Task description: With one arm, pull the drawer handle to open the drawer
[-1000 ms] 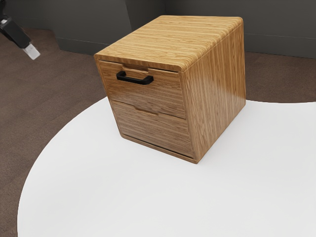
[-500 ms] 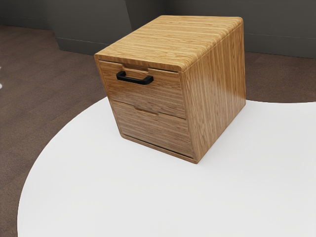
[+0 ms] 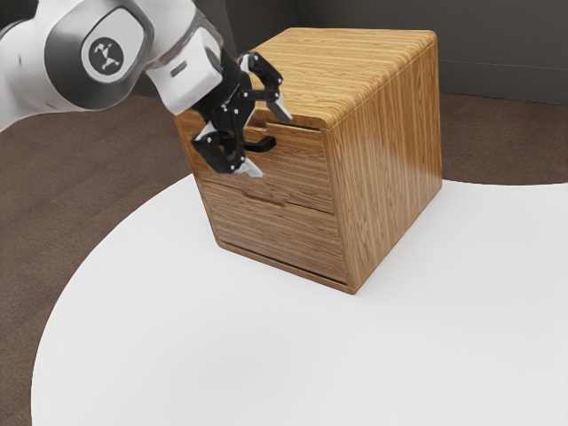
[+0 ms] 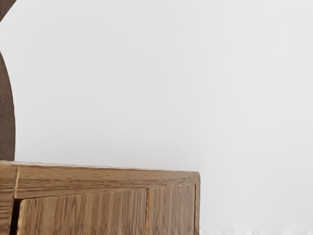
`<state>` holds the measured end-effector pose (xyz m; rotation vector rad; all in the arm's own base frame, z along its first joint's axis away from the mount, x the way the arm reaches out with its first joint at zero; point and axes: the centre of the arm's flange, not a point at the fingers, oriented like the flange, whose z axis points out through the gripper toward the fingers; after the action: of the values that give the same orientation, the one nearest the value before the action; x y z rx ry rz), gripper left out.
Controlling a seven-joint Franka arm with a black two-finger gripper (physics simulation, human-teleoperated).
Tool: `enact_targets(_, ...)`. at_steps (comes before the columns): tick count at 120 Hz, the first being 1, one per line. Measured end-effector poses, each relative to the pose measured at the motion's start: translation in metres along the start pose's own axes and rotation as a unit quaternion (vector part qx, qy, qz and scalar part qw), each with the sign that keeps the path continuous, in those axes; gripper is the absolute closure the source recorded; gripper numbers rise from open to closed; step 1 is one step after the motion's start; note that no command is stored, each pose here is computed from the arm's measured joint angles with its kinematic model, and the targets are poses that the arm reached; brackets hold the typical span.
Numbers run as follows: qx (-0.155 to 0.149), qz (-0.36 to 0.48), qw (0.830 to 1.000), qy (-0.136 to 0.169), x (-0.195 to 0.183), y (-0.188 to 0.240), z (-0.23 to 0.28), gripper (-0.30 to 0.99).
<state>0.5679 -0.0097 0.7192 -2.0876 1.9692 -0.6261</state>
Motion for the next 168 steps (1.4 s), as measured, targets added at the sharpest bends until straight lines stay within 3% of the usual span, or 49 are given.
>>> enact_targets(28, 0.03, -0.125, 0.983, -0.131, -0.177, 0.006, -0.033, 0.01)
enact_targets(42, 0.033, -0.151, 0.975, -0.159, -0.213, 0.013, -0.039, 0.02)
enact_targets(58, 0.031, -0.13, 0.979, -0.154, -0.193, 0.005, -0.022, 0.06)
enact_targets(125, 0.033, 0.021, 0.996, -0.078, -0.025, -0.018, 0.036, 0.24)
enact_targets(145, 0.036, 0.02, 0.996, -0.074, -0.03, -0.019, 0.035, 0.25)
enact_targets(168, 0.042, -0.016, 0.995, -0.094, -0.085, -0.02, 0.025, 0.26)
